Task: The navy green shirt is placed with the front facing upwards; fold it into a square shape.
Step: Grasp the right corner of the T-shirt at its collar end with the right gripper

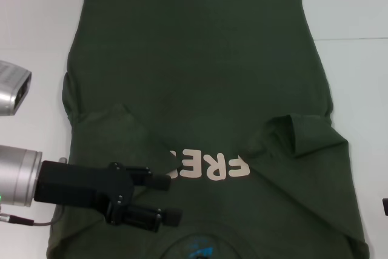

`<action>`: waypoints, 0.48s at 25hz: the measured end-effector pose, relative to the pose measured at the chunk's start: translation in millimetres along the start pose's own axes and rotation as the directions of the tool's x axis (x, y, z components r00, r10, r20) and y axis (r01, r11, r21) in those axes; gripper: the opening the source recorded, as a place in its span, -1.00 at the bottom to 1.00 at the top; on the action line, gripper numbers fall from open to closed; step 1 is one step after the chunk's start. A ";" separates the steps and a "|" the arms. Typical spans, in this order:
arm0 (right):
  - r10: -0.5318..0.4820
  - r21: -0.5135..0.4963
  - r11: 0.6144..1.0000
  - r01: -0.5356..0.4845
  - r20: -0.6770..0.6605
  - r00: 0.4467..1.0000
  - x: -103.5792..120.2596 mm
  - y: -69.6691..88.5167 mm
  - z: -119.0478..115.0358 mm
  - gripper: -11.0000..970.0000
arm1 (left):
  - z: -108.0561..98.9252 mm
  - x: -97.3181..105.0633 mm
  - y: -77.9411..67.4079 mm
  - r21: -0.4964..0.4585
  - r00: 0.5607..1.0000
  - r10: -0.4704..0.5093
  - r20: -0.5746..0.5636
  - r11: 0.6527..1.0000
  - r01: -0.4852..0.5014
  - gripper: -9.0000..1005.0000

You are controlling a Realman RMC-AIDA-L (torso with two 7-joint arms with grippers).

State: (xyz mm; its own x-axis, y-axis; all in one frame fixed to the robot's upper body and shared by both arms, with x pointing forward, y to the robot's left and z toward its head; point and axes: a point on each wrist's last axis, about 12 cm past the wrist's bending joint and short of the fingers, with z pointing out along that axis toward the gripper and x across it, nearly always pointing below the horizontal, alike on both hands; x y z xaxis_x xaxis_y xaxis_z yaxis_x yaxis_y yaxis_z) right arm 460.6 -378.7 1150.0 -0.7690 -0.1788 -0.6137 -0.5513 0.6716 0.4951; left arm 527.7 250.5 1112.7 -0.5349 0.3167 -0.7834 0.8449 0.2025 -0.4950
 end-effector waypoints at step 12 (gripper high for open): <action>0.363 0.198 0.923 -0.329 -0.169 0.916 -44.3 -7.6 0.0 0.87 | 4.5 -1.8 1.6 0.005 1.000 0.000 -0.002 1.000 0.000 0.78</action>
State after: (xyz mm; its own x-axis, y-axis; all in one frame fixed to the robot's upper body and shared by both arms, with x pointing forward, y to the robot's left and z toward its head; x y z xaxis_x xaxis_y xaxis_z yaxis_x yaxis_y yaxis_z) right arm 498.8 -375.9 1173.4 -0.9594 -0.0419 -0.2790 -0.1922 0.8211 0.5374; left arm 530.0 246.1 1111.7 -0.5349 0.3183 -0.7827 0.8449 0.1977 -0.4970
